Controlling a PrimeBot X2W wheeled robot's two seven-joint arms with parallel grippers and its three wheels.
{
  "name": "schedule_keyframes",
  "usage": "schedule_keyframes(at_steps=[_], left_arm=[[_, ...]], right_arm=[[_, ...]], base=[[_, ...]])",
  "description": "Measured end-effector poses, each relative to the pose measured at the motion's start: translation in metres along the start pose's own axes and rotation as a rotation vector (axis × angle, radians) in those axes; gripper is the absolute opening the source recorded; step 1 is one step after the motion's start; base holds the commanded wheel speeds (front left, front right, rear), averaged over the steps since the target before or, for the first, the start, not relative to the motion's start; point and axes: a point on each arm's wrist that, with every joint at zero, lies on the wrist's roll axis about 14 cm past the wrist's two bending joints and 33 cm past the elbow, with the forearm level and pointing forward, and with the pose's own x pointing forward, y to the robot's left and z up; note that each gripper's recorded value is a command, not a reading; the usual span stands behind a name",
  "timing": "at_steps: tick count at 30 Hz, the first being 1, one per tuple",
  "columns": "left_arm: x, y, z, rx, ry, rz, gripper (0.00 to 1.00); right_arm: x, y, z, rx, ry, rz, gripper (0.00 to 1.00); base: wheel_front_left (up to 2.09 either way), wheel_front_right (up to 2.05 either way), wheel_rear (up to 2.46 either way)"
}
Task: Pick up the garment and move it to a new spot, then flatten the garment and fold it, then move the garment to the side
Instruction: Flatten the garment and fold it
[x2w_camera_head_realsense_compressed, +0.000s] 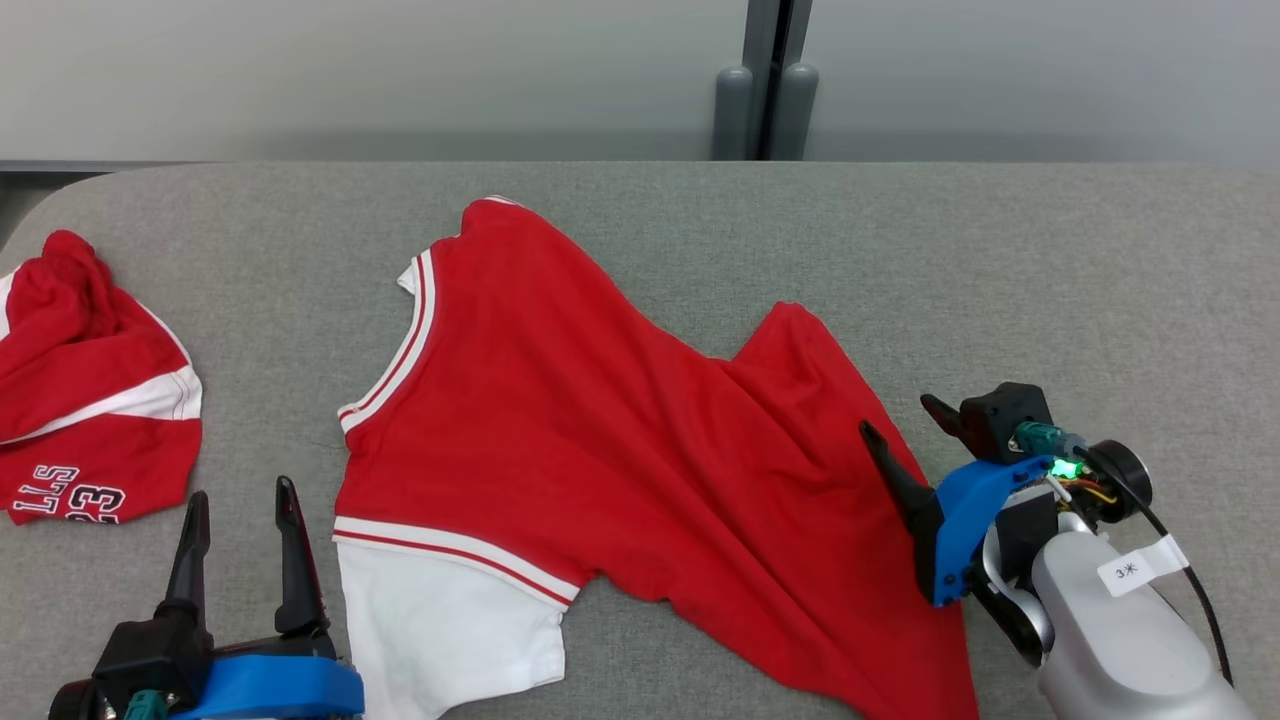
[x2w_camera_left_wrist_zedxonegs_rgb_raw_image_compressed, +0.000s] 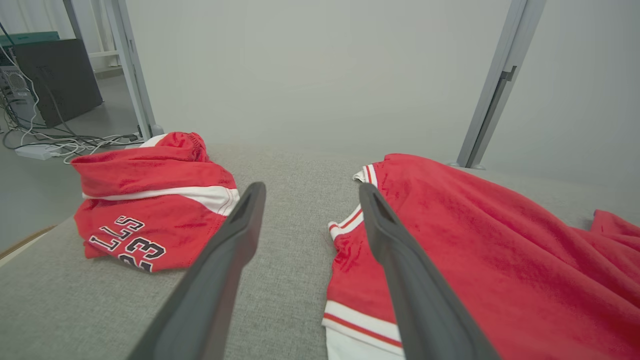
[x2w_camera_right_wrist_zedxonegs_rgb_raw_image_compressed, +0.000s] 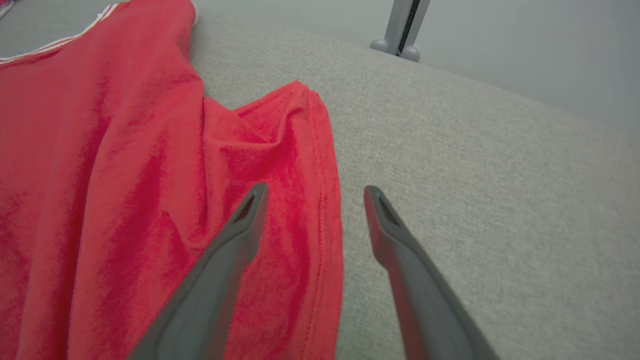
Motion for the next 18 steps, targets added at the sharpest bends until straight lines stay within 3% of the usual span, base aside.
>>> schedule_keyframes(at_steps=[8,12,13,14,18], left_arm=[[0.0,0.006,-0.006,0.0,0.019,0.02,1.0],[0.001,0.006,-0.006,0.001,0.019,0.021,1.0],[0.002,0.005,-0.005,0.001,0.016,0.02,1.0],[0.003,0.005,-0.004,0.001,0.012,0.019,1.0],[0.005,0.004,-0.002,0.001,0.004,0.014,1.0]], right_arm=[[0.005,0.006,-0.056,0.009,0.175,0.014,1.0],[0.006,0.011,-0.063,0.008,0.201,0.026,1.0],[0.006,0.011,-0.063,0.012,0.204,0.026,0.44],[0.006,0.012,-0.063,0.015,0.204,0.029,0.0],[0.009,0.013,-0.052,0.015,0.163,0.035,0.0]], base=[[0.0,0.0,0.0],[0.0,0.0,0.0],[0.0,0.0,0.0],[0.0,0.0,0.0],[0.0,0.0,0.0]])
